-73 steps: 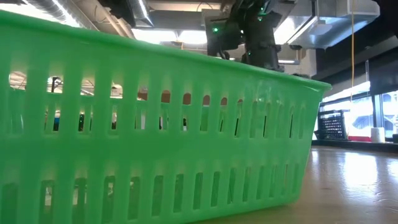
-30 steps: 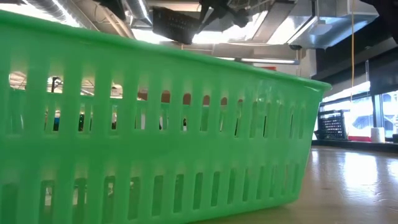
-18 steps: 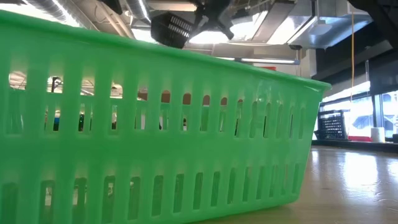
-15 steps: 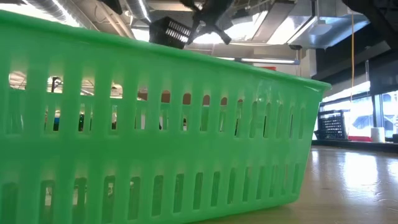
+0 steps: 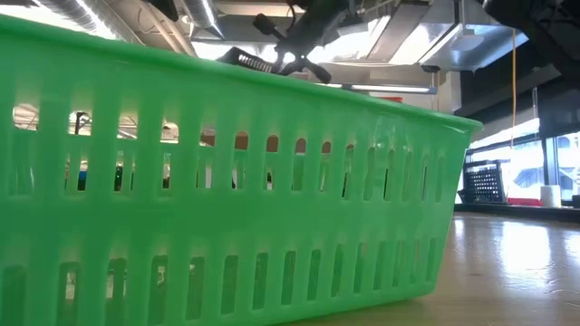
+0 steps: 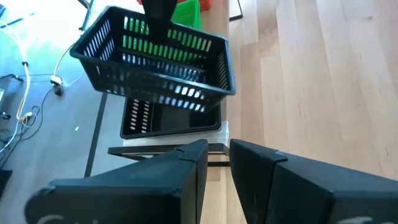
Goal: Stack baskets on shelf by color
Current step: Stack the black bin on top of the other bins on the shelf
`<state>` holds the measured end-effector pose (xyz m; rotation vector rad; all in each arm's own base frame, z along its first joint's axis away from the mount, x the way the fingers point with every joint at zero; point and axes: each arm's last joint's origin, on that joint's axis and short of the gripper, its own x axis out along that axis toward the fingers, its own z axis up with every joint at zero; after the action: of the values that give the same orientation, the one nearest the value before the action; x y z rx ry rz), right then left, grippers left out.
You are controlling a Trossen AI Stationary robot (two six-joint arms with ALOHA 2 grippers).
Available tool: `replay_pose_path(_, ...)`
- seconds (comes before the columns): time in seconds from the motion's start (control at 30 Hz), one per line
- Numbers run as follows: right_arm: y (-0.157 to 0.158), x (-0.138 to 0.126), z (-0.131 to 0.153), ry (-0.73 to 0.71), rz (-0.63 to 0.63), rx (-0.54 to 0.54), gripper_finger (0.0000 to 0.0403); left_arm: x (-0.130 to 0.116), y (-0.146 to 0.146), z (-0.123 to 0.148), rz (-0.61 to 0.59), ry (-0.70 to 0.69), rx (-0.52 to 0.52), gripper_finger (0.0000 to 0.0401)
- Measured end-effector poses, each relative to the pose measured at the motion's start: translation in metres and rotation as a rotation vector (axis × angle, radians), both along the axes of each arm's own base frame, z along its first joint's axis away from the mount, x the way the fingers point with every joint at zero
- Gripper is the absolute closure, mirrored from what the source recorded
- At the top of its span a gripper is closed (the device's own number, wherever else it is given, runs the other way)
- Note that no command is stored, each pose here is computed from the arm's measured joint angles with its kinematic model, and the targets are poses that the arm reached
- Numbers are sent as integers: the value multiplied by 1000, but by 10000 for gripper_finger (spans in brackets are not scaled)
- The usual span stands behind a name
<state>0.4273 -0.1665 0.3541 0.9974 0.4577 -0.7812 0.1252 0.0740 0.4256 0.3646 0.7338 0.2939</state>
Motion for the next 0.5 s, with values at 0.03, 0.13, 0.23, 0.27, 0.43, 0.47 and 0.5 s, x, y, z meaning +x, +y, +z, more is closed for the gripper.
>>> replay_pose_path(0.03,-1,1,-1,-2,26,2,398,0,0,0,1,0,0,341)
replay_pose_path(0.13,-4,0,-1,-16,73,30,388,0,0,0,1,0,0,341)
replay_pose_path(0.23,-6,0,-1,-15,69,23,380,0,0,0,1,0,0,341)
replay_pose_path(0.27,-7,-1,-1,-15,63,18,380,0,0,0,1,0,-1,341)
replay_pose_path(0.43,-11,-1,1,-27,55,-6,378,0,0,0,1,0,0,341)
replay_pose_path(0.47,-11,-1,1,-26,60,-13,378,0,0,0,2,0,0,341)
replay_pose_path(0.5,-11,0,1,-26,64,-18,378,0,0,0,2,0,0,341)
